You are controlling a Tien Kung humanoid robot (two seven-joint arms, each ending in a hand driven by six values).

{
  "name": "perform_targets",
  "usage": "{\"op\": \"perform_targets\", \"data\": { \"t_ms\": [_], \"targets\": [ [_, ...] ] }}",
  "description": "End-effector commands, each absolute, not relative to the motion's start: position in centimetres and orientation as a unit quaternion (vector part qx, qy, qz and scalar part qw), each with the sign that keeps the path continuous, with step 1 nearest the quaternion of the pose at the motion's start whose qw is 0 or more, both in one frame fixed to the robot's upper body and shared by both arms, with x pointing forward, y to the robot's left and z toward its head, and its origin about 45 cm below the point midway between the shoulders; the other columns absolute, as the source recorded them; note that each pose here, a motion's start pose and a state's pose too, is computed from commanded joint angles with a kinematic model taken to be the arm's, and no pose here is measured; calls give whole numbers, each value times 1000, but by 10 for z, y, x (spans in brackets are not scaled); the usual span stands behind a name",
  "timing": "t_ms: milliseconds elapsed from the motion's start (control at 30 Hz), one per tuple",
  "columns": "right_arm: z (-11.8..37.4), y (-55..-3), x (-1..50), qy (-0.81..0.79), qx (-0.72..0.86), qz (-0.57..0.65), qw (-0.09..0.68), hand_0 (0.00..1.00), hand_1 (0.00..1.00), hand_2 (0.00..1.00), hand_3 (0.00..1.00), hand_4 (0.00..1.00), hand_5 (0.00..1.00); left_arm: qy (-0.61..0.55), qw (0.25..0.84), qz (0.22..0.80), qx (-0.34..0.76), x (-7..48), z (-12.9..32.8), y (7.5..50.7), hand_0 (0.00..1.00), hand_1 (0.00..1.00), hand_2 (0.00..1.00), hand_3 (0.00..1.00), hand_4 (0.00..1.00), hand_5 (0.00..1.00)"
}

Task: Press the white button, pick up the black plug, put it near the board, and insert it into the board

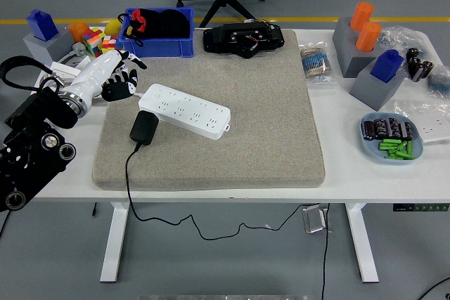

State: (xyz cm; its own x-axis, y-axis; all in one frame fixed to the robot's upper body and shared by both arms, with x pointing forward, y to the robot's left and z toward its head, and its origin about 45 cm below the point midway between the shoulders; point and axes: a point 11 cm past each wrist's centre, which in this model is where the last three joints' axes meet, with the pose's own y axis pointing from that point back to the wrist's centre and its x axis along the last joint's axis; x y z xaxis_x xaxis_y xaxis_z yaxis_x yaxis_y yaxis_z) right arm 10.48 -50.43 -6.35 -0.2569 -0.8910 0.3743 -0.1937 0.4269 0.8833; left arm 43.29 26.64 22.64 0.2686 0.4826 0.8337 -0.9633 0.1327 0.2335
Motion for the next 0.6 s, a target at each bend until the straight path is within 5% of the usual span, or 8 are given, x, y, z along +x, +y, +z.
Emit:
{"op": "perform_targets", "data": {
  "t_ms": [600],
  "targets": [
    [-63,-504,107,-699,390,-368,473,765,646,631,616,664,430,-309,682,449,488,456,197,236,118,47,96,697,2,2]
  ]
}}
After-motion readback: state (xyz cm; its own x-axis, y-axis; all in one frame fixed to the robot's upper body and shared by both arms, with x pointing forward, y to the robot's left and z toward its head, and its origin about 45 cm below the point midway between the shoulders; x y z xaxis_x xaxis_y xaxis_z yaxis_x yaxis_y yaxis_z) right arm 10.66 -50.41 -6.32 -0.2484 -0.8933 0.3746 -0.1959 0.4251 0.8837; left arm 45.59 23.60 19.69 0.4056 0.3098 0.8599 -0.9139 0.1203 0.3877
